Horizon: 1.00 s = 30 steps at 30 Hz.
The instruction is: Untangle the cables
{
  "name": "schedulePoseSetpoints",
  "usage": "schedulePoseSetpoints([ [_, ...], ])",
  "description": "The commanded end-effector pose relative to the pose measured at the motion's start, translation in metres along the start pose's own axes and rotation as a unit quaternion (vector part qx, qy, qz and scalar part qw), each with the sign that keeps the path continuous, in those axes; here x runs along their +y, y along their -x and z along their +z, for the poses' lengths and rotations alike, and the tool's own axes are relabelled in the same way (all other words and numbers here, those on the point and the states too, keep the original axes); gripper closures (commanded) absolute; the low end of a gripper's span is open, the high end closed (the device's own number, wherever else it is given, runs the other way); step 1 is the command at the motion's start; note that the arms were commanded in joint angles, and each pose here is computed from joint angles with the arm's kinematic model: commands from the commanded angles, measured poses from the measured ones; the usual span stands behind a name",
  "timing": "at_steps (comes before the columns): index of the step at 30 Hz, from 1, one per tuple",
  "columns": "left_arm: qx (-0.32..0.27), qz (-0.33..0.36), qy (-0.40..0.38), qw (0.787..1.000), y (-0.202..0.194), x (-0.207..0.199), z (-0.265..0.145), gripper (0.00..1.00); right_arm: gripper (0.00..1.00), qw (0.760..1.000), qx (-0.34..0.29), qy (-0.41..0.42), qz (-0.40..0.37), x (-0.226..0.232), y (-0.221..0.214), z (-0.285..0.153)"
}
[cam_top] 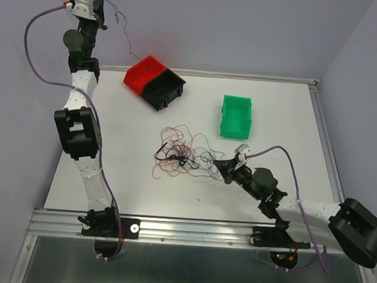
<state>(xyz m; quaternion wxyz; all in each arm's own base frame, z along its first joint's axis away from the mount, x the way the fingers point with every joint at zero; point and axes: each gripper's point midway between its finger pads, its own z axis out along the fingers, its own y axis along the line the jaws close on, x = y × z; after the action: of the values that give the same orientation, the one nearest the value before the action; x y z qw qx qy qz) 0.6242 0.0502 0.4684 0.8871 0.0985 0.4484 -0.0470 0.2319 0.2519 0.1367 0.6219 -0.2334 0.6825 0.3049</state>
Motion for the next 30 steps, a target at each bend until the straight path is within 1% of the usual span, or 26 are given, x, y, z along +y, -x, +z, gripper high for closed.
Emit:
schedulePoseSetpoints([
  [1,-0.063,0.032,0.0,0.998,0.053,0.002,0.014,1.0,0.99,0.999,-0.04,0.002,-0.007,0.002,0.026,0.007],
  [5,-0.053,0.03,-0.006,0.998,0.038,0.0,0.013,1.0,0.99,0.999,-0.039,0.005,-0.007,0.003,0.025,0.007],
  [11,-0.028,0.032,-0.005,0.999,-0.005,0.002,0.008,1.0,1.0,0.999,-0.046,0.013,-0.006,0.006,0.029,0.004],
  [12,-0.025,0.045,-0.004,0.999,-0.009,0.004,0.007,1.0,0.99,0.999,-0.046,0.015,-0.005,0.007,0.03,0.004],
  [20,-0.003,0.066,0.0,0.998,-0.046,0.007,-0.004,1.0,1.0,0.998,-0.051,0.024,-0.005,0.01,0.032,0.001],
  [25,-0.003,0.084,0.025,0.996,-0.046,0.017,-0.004,1.0,0.99,0.998,-0.051,0.025,-0.005,0.01,0.032,0.001],
  [30,-0.013,0.081,0.037,0.996,-0.02,0.023,0.004,1.0,0.99,0.998,-0.049,0.025,-0.004,0.01,0.031,0.003],
])
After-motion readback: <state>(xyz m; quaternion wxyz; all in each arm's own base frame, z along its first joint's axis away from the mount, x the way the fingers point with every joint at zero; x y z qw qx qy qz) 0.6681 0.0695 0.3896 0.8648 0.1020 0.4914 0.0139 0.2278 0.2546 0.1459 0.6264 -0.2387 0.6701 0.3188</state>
